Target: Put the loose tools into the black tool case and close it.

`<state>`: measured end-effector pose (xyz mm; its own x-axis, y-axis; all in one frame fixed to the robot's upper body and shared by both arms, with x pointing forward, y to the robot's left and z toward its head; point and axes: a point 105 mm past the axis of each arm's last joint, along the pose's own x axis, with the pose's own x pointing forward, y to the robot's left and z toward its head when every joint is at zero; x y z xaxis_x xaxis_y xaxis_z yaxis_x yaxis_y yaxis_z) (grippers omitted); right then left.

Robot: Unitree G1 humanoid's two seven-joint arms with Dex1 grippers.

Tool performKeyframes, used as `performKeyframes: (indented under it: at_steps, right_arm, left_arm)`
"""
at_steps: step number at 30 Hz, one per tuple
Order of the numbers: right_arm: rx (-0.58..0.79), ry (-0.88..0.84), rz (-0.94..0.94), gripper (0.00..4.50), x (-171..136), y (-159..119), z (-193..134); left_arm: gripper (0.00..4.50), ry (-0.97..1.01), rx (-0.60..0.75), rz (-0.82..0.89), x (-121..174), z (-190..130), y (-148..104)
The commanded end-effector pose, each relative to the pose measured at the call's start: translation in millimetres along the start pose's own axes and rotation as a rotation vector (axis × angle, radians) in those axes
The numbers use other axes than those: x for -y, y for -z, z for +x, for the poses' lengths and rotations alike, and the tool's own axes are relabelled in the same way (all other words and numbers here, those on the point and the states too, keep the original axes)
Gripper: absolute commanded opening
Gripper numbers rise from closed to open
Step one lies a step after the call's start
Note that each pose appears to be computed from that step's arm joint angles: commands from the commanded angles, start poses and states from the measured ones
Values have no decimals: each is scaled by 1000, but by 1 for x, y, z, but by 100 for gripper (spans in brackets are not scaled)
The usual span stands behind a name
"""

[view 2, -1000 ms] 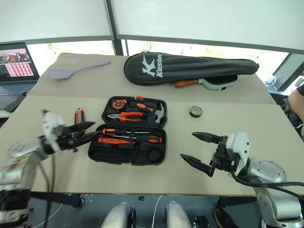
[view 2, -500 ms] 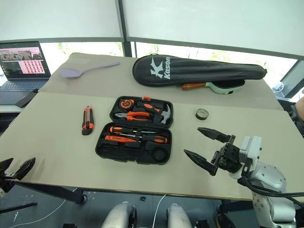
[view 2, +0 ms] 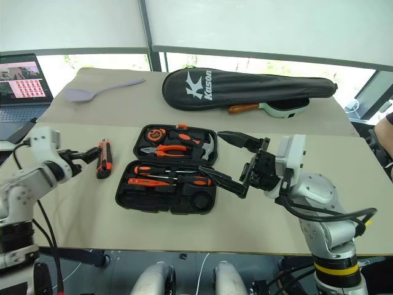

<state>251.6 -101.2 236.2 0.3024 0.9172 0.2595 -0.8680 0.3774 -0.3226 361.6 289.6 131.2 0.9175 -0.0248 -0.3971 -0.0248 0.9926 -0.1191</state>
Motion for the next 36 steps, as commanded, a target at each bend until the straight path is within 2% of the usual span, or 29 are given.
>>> performKeyframes:
  at_steps: [1, 4, 5, 6, 9, 12, 14, 16, 19, 21, 24, 26, 29, 33, 36]
  right_arm:
    - [22, -38, -3, 450, -2, -10, 1]
    - [5, -37, 8, 450, -1, -9, -3]
    - [-3, -38, 15, 450, -2, -8, -4]
    - [-11, -39, 18, 450, -2, -7, -5]
    - [-35, -47, 33, 450, -3, -3, -7]
    - [-47, -54, 30, 450, -4, -2, -7]
    - [-48, -52, 29, 450, -4, -2, -8]
    - [-54, -53, 28, 450, -4, -2, -9]
    - [-64, -60, 26, 450, -6, -4, -12]
    - [-61, -79, 24, 450, -7, -10, -13]
    - [-93, -100, 49, 450, -8, -12, -16]
    - [-185, -132, 103, 450, -14, -2, -27]
    - [-336, -166, 193, 450, -24, 17, -46]
    - [-455, -180, 218, 450, -33, 31, -64]
    - [-459, -141, 201, 450, -35, 37, -71]
  left_arm:
    - [448, -62, -37, 62, -1, 10, 1]
    - [448, -13, -41, 20, 11, 17, 6]
    - [423, 8, -58, 16, 16, 19, 10]
    - [423, 33, -76, 16, 22, 20, 14]
    - [324, 73, -140, 16, 30, 21, 30]
    - [205, 43, -134, 14, 20, 19, 31]
    - [166, 35, -100, 18, 14, 17, 25]
    - [166, 63, -15, 26, 10, 13, 9]
    - [166, 207, 150, 104, 15, -1, -24]
    - [166, 371, 246, 250, 29, -16, -44]
    - [166, 652, 312, 436, 60, -41, -58]
    - [166, 911, 263, 637, 88, -65, -48]
    - [166, 1192, 64, 932, 108, -86, -9]
    - [166, 1302, -47, 987, 129, -87, 13]
    - [166, 1281, -149, 1110, 135, -75, 38]
